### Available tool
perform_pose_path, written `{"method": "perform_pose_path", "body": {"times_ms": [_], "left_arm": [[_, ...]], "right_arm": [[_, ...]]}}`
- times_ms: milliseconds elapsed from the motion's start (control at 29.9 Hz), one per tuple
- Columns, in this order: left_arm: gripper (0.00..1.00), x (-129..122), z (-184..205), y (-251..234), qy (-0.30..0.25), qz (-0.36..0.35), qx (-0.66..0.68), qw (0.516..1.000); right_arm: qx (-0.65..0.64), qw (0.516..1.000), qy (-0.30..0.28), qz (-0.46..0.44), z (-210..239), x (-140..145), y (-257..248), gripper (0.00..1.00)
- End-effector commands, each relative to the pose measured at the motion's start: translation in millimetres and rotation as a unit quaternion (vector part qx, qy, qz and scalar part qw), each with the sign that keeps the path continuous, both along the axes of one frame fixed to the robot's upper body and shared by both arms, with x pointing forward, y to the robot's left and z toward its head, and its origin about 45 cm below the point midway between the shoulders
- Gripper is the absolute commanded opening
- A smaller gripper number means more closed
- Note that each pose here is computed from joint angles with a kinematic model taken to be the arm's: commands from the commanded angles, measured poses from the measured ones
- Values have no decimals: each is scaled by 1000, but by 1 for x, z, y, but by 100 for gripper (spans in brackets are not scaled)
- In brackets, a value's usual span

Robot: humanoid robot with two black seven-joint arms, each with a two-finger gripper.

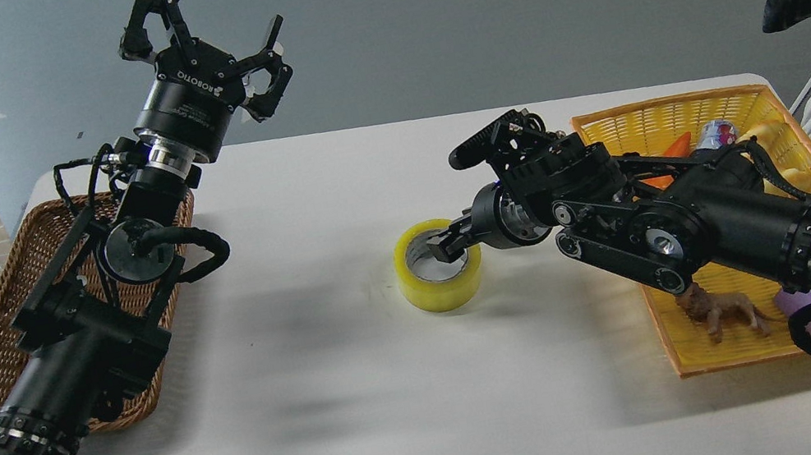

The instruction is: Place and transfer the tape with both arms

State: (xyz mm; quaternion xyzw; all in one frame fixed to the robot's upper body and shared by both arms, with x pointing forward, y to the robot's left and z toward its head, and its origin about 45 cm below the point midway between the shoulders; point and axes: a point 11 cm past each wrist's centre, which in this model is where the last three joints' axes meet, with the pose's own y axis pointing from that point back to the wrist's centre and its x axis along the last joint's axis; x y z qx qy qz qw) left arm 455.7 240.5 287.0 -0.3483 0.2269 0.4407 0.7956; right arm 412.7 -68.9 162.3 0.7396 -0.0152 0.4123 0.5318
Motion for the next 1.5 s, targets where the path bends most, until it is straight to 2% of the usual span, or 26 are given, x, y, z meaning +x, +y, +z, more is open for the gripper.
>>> {"method": "perform_pose_path", "body": {"times_ms": [0,201,368,568,836,936,1070,1203,1270,1404,1471], "left_arm": [[98,0,-1,0,1,0,0,1000],[98,-1,-5,-2,6,-2,0,1000],[98,-1,-7,-1,8,0,-1,1000],[98,-1,-8,-1,9,0,0,1000],[98,-1,-9,2,10,3,3,1000],[98,-1,-8,4,10,4,4,1000],[98,0,-7,5,9,5,7,1000],[98,0,-7,7,9,6,9,1000],[98,0,-6,7,9,6,10,1000],[98,1,-4,7,7,5,11,1000],[98,2,-3,7,6,5,10,1000]], "right_arm": [[16,1000,-2,-1,8,1,6,96],[61,997,-11,-43,46,23,-25,100],[96,993,-30,-54,81,25,-60,100],[189,977,-12,-101,128,21,-105,100],[354,918,-16,-177,188,32,-150,100],[419,885,-17,-203,199,34,-166,100],[569,784,-6,-250,211,34,-202,100],[660,701,4,-271,215,32,-223,100],[715,642,21,-274,215,31,-228,100],[763,581,47,-278,214,34,-234,100],[796,531,81,-280,208,37,-233,100]]}}
